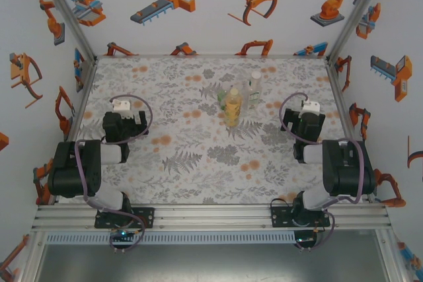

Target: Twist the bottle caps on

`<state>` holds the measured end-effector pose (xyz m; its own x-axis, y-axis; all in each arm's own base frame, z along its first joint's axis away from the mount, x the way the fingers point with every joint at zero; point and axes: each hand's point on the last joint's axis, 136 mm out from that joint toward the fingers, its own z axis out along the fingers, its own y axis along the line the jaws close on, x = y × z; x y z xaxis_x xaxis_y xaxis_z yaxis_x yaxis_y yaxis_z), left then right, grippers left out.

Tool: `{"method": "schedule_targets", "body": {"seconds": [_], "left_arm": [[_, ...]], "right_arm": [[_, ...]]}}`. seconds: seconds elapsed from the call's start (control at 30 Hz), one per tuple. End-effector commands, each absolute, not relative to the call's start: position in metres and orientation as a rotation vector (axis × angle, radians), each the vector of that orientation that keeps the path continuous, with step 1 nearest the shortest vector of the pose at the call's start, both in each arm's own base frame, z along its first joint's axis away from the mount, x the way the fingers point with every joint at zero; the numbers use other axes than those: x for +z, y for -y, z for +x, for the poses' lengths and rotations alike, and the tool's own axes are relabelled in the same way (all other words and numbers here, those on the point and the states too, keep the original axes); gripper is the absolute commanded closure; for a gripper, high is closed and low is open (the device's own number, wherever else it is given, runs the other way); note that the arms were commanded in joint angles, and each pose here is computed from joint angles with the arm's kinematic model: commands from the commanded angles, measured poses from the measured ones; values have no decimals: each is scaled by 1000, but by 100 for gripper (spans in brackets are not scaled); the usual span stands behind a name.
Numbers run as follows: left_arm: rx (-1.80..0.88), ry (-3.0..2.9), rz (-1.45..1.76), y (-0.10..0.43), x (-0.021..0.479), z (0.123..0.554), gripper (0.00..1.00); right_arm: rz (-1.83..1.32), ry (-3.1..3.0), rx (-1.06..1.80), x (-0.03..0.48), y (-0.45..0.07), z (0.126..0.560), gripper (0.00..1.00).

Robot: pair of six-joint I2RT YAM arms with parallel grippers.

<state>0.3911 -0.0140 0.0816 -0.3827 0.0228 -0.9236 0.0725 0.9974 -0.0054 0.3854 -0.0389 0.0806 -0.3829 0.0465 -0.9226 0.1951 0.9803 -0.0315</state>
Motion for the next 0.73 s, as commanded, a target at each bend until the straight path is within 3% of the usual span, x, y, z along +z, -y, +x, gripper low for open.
{"method": "schedule_targets", "body": {"seconds": [0.0,0.7], "left_arm": [[-64,-1943,34,12,89,396,3],[-66,-1946,29,11,89,397,3]], "right_arm": [[204,-1920,-157,89,42,388,1],[86,-1941,-78,88,23,393,1]]}}
